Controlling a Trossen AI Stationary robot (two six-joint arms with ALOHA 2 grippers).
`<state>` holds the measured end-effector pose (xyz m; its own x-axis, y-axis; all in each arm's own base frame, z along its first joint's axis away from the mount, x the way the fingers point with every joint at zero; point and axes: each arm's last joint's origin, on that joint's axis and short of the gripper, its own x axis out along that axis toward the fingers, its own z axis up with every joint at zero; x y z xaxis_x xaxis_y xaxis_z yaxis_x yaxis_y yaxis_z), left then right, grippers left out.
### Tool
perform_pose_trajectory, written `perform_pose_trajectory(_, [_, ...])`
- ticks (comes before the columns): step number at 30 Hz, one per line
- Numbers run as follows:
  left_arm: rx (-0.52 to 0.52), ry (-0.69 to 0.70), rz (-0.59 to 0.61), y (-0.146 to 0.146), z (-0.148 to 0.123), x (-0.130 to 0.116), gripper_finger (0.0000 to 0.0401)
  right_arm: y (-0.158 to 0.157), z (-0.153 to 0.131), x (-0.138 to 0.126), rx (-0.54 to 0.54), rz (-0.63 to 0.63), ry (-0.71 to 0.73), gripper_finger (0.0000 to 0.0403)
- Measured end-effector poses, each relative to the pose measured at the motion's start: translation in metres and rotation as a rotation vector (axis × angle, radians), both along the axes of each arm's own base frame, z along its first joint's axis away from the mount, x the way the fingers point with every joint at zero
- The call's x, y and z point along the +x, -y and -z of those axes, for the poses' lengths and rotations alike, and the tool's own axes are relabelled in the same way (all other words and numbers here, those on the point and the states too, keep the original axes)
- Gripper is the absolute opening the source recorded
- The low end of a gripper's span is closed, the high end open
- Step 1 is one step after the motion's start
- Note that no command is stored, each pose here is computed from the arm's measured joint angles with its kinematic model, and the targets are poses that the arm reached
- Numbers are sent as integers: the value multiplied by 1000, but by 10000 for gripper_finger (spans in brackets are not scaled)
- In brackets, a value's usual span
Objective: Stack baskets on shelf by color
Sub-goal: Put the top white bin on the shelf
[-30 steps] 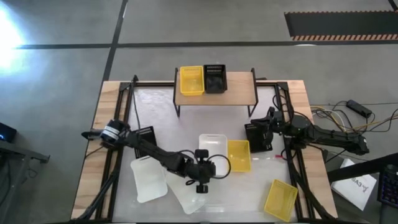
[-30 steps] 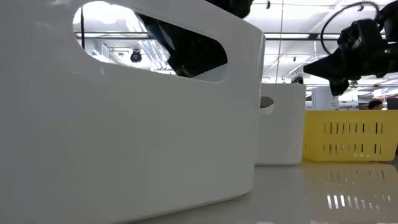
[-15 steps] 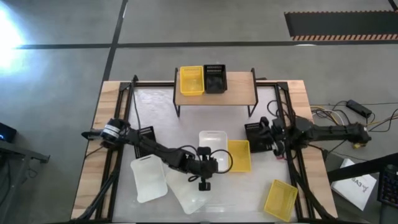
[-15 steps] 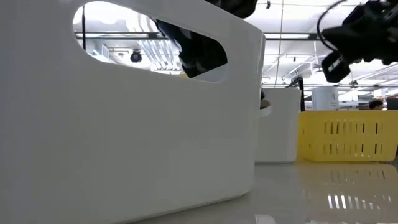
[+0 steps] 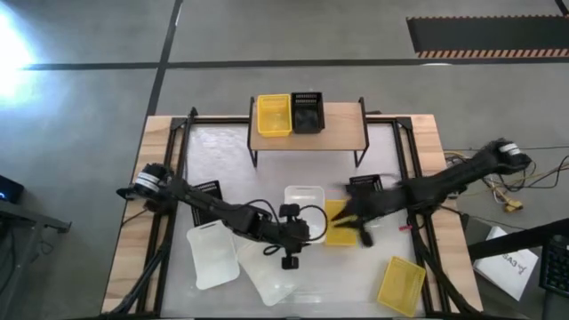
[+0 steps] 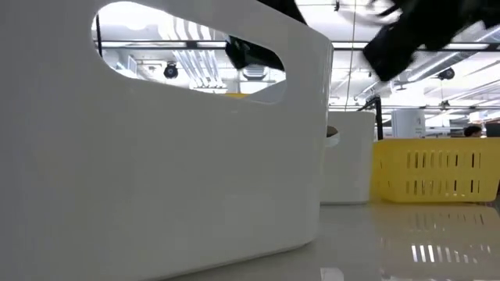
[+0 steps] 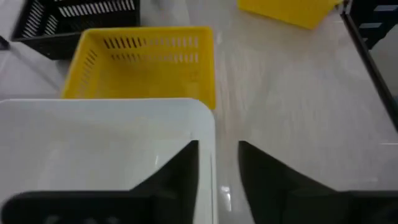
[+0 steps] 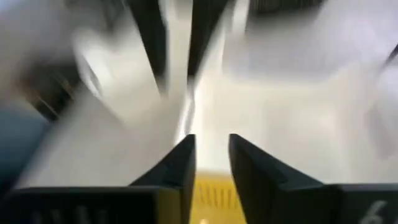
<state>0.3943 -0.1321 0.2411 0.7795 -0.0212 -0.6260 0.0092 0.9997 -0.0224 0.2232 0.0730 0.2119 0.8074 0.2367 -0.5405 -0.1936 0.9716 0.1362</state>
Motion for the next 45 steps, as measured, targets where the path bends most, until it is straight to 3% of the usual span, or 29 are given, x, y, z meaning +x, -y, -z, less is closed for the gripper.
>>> perform_pose_trajectory(3, [2,-15,-73,-7,-17,-18,143,-16,16,30,-84,-33,-214,129])
perform_pose_trajectory(5, [32,-10,-172,-9,-25,-35,158,-29,10,54,-108,-54,-255,149])
perform_pose_trajectory(9, [140,42,-356,-7,-18,-71,166,-48,21,85,-191,-79,-450,175])
perform_pose_trajectory(11, [139,90,-402,-5,-16,-85,167,-56,21,98,-215,-94,-503,180])
perform_pose_trajectory(18, [42,223,-433,0,9,-114,167,-71,19,135,-244,-67,-559,174])
perform_pose_trajectory(23, [6,257,-416,4,29,-119,167,-76,25,149,-276,-70,-599,134])
perform_pose_trajectory(30, [28,227,-406,9,44,-117,167,-77,18,153,-319,-55,-597,19])
perform_pose_trajectory(34, [38,208,-408,10,52,-116,167,-76,-5,142,-329,-82,-562,10])
perform_pose_trajectory(40, [45,192,-397,14,58,-119,167,-78,-76,107,-313,-140,-387,9])
perform_pose_trajectory(45, [37,200,-387,17,58,-120,167,-62,-136,59,-344,-27,-248,8])
